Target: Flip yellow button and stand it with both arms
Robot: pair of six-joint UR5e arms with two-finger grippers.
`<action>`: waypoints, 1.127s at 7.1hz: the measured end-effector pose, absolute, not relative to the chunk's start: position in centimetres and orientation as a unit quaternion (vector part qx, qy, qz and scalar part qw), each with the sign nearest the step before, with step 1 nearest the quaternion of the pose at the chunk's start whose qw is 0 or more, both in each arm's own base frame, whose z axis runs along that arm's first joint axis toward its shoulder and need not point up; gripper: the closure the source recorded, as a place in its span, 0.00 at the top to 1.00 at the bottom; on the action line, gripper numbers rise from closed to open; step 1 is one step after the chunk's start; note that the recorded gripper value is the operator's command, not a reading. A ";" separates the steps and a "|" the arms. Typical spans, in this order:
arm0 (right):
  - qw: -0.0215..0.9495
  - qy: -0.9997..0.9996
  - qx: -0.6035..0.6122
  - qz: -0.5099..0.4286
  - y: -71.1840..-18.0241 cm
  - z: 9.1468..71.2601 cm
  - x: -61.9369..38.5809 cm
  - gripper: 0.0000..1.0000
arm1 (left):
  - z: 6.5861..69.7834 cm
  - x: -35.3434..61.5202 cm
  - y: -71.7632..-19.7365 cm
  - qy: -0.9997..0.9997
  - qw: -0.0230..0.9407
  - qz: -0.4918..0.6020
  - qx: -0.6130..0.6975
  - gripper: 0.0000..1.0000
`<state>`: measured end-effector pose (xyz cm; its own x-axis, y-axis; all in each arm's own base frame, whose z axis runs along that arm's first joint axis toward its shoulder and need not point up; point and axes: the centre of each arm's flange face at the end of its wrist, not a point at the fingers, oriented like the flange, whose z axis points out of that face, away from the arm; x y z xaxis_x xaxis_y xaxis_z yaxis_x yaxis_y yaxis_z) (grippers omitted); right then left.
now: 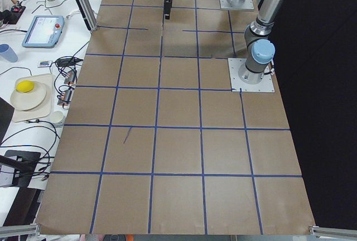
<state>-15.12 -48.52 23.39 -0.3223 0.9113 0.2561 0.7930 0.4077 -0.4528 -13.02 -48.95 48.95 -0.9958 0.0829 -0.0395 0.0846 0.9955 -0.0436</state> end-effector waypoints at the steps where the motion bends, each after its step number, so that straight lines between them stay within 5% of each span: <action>1: 0.242 -0.819 -0.504 0.128 -48.4 24.9 -15.0 1.00 | 48.9 -13.0 -48.9 0.999 0.019 -0.022 0.042 1.00; 8: 0.113 -0.940 -0.321 -0.006 -52.9 38.1 -8.3 1.00 | 49.3 -13.2 -48.8 0.999 0.017 -0.025 0.043 1.00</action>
<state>-8.32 -52.92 38.09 -0.7686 0.6024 0.2153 0.6049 0.7939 -0.0616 -13.16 -48.77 49.27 -0.9958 0.0847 -0.0362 0.0864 0.9950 -0.0492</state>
